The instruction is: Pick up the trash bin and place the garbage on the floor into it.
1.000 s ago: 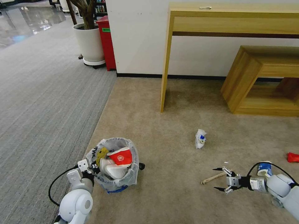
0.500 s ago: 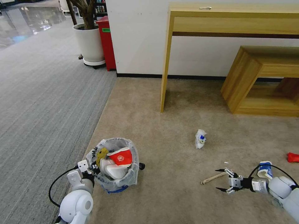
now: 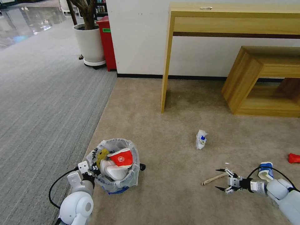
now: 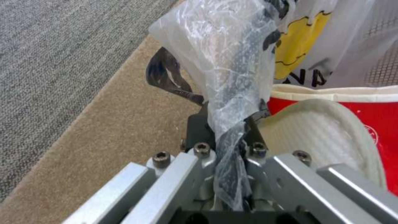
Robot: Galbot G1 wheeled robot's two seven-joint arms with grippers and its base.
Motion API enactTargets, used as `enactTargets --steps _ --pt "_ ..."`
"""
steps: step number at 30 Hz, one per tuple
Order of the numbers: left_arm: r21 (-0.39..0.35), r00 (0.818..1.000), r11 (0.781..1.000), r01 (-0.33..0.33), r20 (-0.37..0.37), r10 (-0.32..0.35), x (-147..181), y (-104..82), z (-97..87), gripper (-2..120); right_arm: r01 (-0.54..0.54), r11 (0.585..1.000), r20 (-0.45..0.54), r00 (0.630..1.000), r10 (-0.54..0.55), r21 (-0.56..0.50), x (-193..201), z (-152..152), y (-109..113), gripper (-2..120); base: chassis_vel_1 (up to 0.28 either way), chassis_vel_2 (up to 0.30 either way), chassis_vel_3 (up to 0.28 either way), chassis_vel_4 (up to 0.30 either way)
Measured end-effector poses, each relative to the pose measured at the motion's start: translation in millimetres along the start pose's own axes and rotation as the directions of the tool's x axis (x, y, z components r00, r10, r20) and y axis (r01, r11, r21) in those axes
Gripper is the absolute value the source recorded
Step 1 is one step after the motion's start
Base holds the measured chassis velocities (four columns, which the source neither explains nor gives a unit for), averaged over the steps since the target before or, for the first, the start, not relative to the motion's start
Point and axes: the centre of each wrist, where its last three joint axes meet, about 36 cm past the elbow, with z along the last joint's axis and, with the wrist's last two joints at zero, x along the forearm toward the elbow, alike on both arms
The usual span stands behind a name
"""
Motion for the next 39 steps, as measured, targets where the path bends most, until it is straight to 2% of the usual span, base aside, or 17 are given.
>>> enactTargets --steps 12,28,33,39 --pt "-0.003 1.0 1.0 -0.01 0.002 0.01 4.4 1.0 -1.6 0 -0.038 0.999 -0.007 0.999 0.038 -0.037 -9.7 5.4 5.5 90 0.0 0.0 0.0 0.0" --pt "0.0 1.0 1.0 -0.014 0.002 0.014 6.1 1.1 -2.5 0 -0.06 0.997 0.0 0.998 0.06 -0.053 -27.5 4.0 2.2 88 0.0 0.0 0.0 0.0" --pt "0.003 1.0 1.0 -0.014 0.003 0.014 6.2 1.6 -3.5 0 -0.023 0.999 0.014 1.0 0.024 -0.036 -34.7 4.3 -9.6 82 0.0 0.0 0.0 0.0" --pt "0.009 1.0 1.0 -0.014 0.003 0.014 5.4 0.5 -3.2 0 0.042 0.998 0.022 0.999 -0.041 -0.043 -33.7 4.9 -13.6 82 0.0 0.0 0.0 0.0"
